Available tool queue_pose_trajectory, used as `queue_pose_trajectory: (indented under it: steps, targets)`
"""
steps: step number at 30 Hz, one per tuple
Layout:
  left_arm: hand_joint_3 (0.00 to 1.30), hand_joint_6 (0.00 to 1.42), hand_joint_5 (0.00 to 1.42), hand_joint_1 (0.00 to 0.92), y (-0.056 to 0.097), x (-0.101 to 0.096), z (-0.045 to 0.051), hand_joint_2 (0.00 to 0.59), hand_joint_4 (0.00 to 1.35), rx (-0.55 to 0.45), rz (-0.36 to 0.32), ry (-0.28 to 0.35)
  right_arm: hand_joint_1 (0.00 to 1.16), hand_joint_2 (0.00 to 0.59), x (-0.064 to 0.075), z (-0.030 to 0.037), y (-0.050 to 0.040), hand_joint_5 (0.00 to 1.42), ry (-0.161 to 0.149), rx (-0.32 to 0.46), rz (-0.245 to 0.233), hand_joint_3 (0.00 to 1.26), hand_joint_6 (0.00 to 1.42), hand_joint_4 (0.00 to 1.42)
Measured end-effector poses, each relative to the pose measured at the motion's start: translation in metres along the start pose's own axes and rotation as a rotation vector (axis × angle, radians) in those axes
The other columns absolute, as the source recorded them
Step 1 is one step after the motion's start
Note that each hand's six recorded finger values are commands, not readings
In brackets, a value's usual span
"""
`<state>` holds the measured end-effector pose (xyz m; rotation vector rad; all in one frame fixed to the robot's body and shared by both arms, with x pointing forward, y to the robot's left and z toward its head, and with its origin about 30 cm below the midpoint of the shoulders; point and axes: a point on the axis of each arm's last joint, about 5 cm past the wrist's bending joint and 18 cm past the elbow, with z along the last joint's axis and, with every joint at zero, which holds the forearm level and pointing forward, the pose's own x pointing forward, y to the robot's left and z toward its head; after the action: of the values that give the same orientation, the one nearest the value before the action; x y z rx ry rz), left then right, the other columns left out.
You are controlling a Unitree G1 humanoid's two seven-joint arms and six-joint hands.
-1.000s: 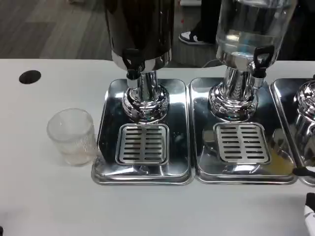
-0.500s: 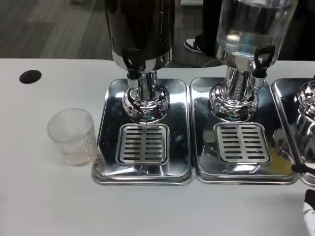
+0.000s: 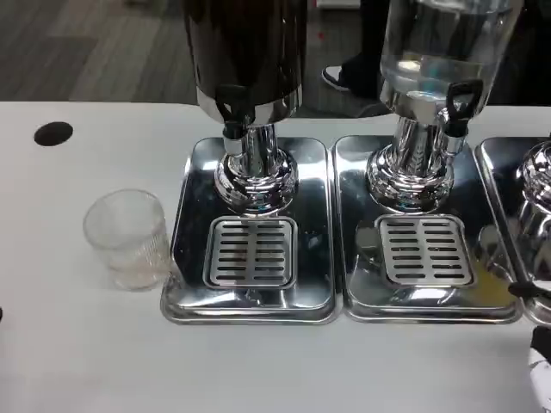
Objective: Grasp the cup under the faucet to collect the drink, then remove the cup.
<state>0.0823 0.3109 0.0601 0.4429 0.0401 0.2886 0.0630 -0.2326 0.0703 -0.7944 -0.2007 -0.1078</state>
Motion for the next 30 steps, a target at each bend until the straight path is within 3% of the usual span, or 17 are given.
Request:
queue_pose_trajectory:
  steps: [20,30]
  targets:
    - [0.00,0.00,0.00,0.285,-0.018,0.037,0.0021,0.109,0.00,0.125,-0.036,0.051,0.70,0.558,0.005,0.0012,0.0014,0.25,-0.014,0.016,-0.015,0.40,0.16,0.33]
    - [0.00,0.00,0.00,0.287,-0.037,0.056,0.0080,0.111,0.00,0.196,-0.092,0.050,0.70,0.558,0.005,0.0025,-0.0004,0.25,-0.015,0.028,-0.032,0.40,0.16,0.33]
